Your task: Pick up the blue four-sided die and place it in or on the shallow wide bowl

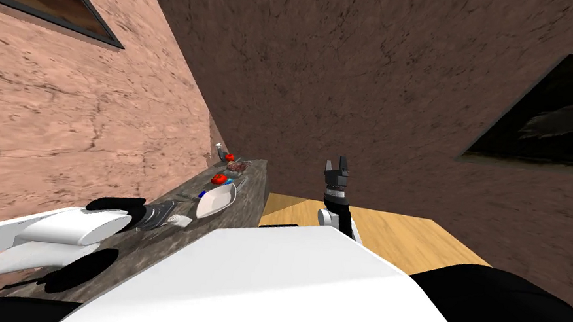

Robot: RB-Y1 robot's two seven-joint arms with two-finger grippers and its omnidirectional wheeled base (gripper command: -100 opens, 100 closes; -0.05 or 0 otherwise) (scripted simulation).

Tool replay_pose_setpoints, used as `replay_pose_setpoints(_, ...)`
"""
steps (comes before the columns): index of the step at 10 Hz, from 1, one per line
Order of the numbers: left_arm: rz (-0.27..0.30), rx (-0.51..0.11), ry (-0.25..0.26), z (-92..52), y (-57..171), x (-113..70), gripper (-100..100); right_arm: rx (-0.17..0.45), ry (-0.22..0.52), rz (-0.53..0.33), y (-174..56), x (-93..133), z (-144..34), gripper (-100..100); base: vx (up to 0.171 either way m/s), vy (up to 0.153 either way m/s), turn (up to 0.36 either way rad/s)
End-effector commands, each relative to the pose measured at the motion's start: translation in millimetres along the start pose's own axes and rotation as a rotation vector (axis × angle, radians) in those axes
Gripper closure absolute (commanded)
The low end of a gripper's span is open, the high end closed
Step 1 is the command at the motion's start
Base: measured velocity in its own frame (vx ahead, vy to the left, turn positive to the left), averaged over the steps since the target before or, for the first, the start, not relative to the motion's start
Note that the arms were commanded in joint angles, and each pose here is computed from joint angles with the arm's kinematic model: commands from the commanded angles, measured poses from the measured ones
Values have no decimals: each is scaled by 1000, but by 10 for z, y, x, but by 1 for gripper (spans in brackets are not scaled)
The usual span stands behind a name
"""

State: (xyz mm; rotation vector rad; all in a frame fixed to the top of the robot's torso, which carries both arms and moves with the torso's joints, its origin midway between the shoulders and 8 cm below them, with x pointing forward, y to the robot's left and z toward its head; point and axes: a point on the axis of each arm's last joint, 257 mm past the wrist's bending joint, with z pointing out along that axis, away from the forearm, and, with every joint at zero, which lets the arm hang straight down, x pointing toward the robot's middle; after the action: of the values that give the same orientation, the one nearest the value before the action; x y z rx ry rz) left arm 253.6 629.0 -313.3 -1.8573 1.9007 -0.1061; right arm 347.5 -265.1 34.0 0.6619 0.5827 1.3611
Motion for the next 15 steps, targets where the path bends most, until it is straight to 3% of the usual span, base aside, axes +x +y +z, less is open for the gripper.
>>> replay_pose_setpoints(1, -13, -51, -13, -38, 118, -105, -100, 0, 0, 0, 0, 0, 0, 0, 48, 38, -295)
replay_pose_setpoints(4, -47, -163, -35, -108, 420, -243, -100, 0, 0, 0, 0, 0, 0, 0, 65, 50, -403)
replay_pose_setpoints(7, -82, -259, -40, -162, 750, -263, -100, 0, 0, 0, 0, 0, 0, 0, 53, 23, -299)
replay_pose_setpoints(8, -71, -238, -40, -171, 666, -270, -100, 0, 0, 0, 0, 0, 0, 0, 21, 4, -80)
replay_pose_setpoints(9, -74, -240, -40, -174, 674, -268, 0, 0, 0, 0, 0, 0, 0, 0, 5, 2, 15)
replay_pose_setpoints(10, -101, -245, -47, -150, 776, -339, -100, 0, 0, 0, 0, 0, 0, 0, -31, -11, -236)
replay_pose_setpoints(15, -179, -258, -71, -93, 1099, -550, -100, 0, 0, 0, 0, 0, 0, 0, -64, -12, -168)
